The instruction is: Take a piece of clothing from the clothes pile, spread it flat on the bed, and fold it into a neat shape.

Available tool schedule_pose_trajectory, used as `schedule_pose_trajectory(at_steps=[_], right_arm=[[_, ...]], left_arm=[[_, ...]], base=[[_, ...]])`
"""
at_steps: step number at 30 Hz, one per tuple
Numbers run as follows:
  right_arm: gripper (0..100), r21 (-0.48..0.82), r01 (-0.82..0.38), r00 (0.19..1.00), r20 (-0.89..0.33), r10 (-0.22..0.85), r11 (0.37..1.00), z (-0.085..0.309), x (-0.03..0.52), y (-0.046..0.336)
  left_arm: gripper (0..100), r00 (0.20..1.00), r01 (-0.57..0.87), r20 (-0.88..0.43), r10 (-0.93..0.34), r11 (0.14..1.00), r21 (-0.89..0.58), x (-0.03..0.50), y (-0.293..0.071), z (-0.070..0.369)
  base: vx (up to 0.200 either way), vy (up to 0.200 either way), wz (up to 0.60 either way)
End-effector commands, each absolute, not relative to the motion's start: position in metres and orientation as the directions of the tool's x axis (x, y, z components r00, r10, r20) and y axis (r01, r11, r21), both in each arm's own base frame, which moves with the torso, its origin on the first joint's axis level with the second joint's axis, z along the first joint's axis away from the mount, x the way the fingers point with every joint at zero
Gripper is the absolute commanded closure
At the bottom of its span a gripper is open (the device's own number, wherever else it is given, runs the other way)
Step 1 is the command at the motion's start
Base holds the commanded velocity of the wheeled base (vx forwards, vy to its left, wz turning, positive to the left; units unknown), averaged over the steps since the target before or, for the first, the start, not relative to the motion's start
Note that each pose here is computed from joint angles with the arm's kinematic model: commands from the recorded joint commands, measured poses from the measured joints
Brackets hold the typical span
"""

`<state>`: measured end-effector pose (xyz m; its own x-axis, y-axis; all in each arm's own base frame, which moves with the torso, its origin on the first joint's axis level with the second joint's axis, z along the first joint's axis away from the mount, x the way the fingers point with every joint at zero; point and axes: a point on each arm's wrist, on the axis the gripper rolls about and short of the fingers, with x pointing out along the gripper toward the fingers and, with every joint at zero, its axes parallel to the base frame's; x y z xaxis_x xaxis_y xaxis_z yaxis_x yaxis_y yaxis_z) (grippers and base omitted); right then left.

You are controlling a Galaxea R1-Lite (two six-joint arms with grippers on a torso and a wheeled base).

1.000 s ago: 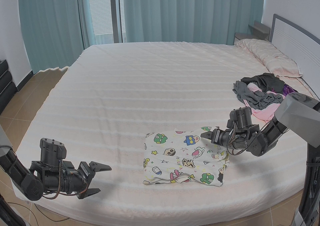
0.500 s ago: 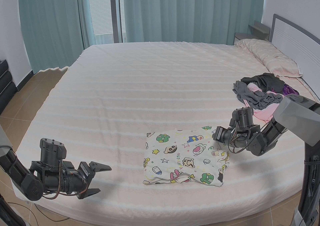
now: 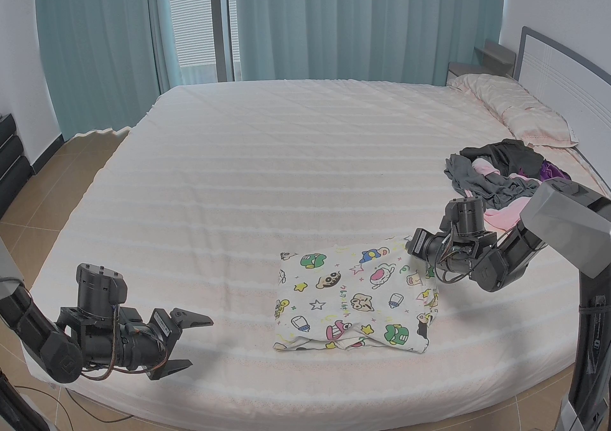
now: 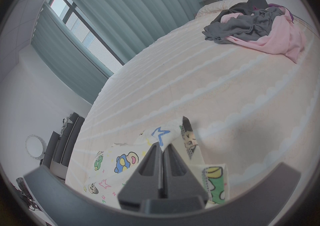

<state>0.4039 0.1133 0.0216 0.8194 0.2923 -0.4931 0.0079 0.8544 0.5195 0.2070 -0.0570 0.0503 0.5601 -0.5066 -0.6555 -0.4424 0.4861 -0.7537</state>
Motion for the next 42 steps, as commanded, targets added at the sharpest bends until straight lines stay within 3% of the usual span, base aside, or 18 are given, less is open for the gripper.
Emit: schedule_pose_trajectory(at_steps=[1,14,15,25,30,36,42], right_arm=[[100,0.519,0.013,0.832,-0.48,0.279,0.855,0.022,0.411,0.111],[100,0.508,0.036,0.83,-0.495,0.257,0.86,0.01,0.42,0.11],[0,0.51,0.037,0.832,-0.493,0.256,0.86,0.01,0.42,0.11],[0,0.515,0.042,0.876,-0.432,0.216,0.856,0.046,0.411,0.102],[0,0.588,0.025,0.873,-0.407,0.268,0.808,0.071,0.384,0.123],[0,0.655,0.032,0.829,-0.44,0.346,0.755,0.062,0.366,0.16],[0,0.653,0.092,0.78,-0.517,0.354,0.752,0.027,0.366,0.176]], left_arm=[[0,0.56,-0.442,-0.655,-0.507,0.486,-0.754,0.207,-0.057,0.05],[0,0.557,-0.441,-0.656,-0.509,0.488,-0.753,0.207,-0.058,0.05],[0,0.557,-0.44,-0.656,-0.509,0.489,-0.753,0.207,-0.058,0.05],[0,0.561,-0.439,-0.654,-0.507,0.488,-0.755,0.209,-0.058,0.05],[0,0.624,-0.382,-0.607,-0.493,0.485,-0.787,0.23,-0.067,0.063],[0,0.672,-0.281,-0.532,-0.516,0.487,-0.827,0.267,-0.094,0.08],[0,0.64,-0.209,-0.507,-0.577,0.505,-0.838,0.29,-0.136,0.076]], base=[[0.0,0.0,0.0],[0.0,0.0,0.0],[0.0,0.0,0.0],[0.0,0.0,0.0],[0.0,0.0,0.0],[0.0,0.0,0.0],[0.0,0.0,0.0]])
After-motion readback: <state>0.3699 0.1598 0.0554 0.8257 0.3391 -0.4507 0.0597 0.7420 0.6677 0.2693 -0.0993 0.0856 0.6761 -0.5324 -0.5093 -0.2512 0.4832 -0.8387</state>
